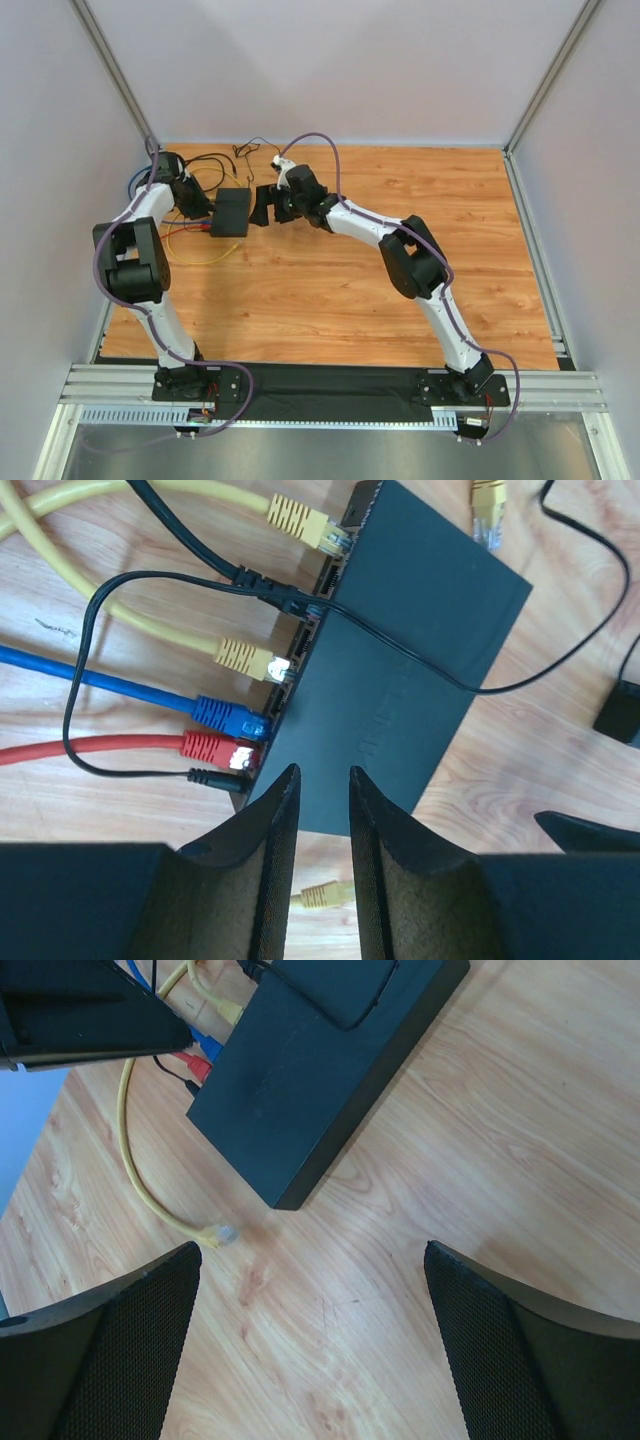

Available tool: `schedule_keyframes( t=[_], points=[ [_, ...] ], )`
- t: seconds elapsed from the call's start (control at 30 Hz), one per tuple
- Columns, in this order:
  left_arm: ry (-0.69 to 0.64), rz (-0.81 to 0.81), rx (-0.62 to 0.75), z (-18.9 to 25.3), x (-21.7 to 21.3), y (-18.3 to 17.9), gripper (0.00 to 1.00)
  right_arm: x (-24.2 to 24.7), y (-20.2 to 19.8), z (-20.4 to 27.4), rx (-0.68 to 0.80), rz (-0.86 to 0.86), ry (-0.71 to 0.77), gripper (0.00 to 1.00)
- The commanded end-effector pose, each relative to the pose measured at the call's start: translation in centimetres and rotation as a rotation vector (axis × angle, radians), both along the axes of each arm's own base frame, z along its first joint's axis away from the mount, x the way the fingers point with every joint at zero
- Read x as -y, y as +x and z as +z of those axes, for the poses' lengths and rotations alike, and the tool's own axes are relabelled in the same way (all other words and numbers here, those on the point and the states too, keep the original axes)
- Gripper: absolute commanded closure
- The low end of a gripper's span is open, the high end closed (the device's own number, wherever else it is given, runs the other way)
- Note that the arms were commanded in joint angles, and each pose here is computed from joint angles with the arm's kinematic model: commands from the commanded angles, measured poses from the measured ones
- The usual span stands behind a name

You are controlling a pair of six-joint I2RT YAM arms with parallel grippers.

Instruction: Pull the plug from the switch port

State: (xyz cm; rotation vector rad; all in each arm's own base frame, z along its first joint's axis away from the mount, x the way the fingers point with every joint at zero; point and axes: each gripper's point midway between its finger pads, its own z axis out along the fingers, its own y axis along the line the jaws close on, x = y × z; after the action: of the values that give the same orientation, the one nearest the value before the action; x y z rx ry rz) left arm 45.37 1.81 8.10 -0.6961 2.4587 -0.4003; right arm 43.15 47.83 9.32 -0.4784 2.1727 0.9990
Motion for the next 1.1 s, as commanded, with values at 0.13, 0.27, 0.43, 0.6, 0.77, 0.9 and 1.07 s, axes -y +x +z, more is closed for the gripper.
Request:
schedule_keyframes(
  t=[0.13,0.27,0.43,0.6,0.77,0.9,1.07],
  points=[
    [0.035,-0.036,0.023,-0.2,-0.9,1.4,0.64,-1.9,1.4,0.8,0.011,0.027,0.061,0.06],
    [0.04,-0.038,0.009,-0.9,-1.0,1.2,0.6,-1.8,1.6,-0.1,-0.022,0.017,0.075,0.07],
    [0.035,-0.039,-0.013,-1.6,-1.0,0.9,0.6,-1.7,1.5,-0.5,-0.042,0.018,0.08,0.07],
    [0.031,-0.035,-0.025,-2.2,-1.0,0.7,0.6,-1.6,1.6,-0.5,-0.048,0.021,0.086,0.08],
    [0.001,-0.04,-0.041,-2.9,-0.4,0.4,0.6,-1.5,1.7,-0.6,-0.055,0.018,0.089,0.09],
    [0.001,-0.035,-0.052,-3.4,-0.5,0.3,0.6,-1.5,1.8,-0.4,-0.062,0.019,0.099,0.09],
    [-0.021,-0.038,-0.054,-3.7,-0.1,0.1,0.61,-1.5,1.8,-0.6,-0.07,0.021,0.101,0.09]
  ],
)
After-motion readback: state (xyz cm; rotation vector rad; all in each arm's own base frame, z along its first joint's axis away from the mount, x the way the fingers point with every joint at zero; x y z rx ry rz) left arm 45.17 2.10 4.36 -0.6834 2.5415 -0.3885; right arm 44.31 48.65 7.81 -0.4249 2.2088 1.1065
